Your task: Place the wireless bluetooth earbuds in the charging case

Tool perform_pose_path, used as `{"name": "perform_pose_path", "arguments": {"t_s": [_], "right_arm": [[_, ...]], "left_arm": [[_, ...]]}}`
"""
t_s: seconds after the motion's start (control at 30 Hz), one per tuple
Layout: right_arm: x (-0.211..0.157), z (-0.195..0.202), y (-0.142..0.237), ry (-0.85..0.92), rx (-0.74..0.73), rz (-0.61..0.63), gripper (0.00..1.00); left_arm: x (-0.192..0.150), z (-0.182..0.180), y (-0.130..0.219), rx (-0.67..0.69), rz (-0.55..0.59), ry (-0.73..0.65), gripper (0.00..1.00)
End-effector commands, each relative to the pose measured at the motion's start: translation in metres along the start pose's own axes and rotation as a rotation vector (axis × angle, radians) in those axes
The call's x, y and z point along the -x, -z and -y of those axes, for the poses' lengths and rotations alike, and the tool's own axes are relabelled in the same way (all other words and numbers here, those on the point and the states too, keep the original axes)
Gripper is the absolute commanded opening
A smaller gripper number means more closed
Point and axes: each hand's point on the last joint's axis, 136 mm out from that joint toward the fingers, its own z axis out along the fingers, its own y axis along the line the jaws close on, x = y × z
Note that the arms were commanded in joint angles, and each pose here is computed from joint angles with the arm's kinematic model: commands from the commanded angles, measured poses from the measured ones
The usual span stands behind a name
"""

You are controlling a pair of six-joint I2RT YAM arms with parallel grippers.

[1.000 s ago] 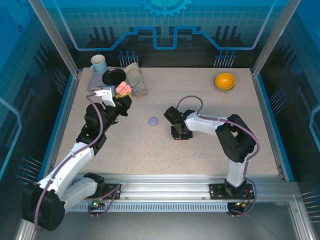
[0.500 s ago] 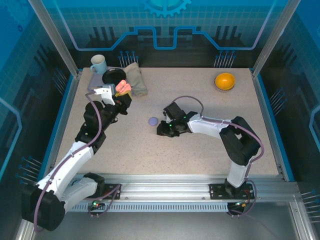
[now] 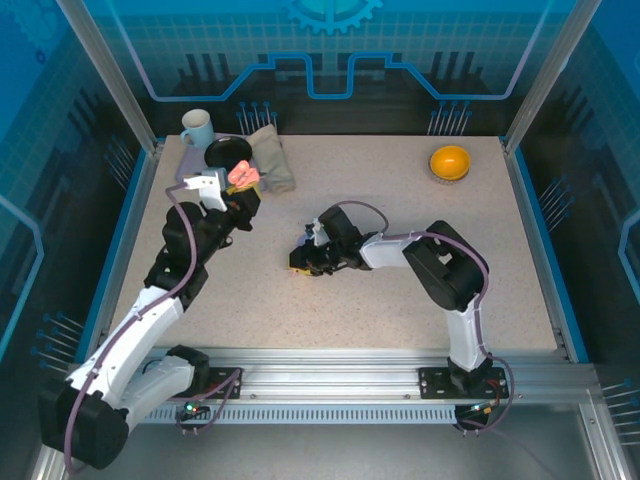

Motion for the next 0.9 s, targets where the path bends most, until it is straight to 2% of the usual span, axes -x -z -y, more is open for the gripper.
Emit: {"name": "perform_pose_path", "arguments": {"t_s": [0.0,0.1,0.17,0.33,0.57,0.73,0.87], "right_arm": [[0.004,-0.010,-0.001,-0.001,0.059,-0.002,0.27],[0.002,0.005,0.009,-0.005,-0.036,0.014,0.26],[0.002,0.020,0.023,0.010,-0.149,0.040,0.25],[0.004,0.060,0.073,0.102,-0.500,0.115,0.25],[0.016,0.095,0.146,0.236,-0.963,0.240,0.25],[0.029,0.094,0.184,0.404,-1.366,0.318,0.23],[0.034,0.089,0.195,0.498,-1.621,0.358,0.24]], "left_arm": [[0.026,0.005,0.009,0.006,0.055,-0.026,0.00],[0.027,0.005,0.011,0.011,0.057,-0.031,0.00],[0.027,0.005,0.012,0.013,0.058,-0.033,0.00],[0.024,0.005,0.011,0.007,0.057,-0.024,0.00],[0.019,0.003,0.008,-0.001,0.056,-0.015,0.00],[0.014,-0.001,0.005,0.005,0.059,-0.008,0.00],[0.011,-0.006,0.002,0.023,0.066,-0.002,0.00]]}}
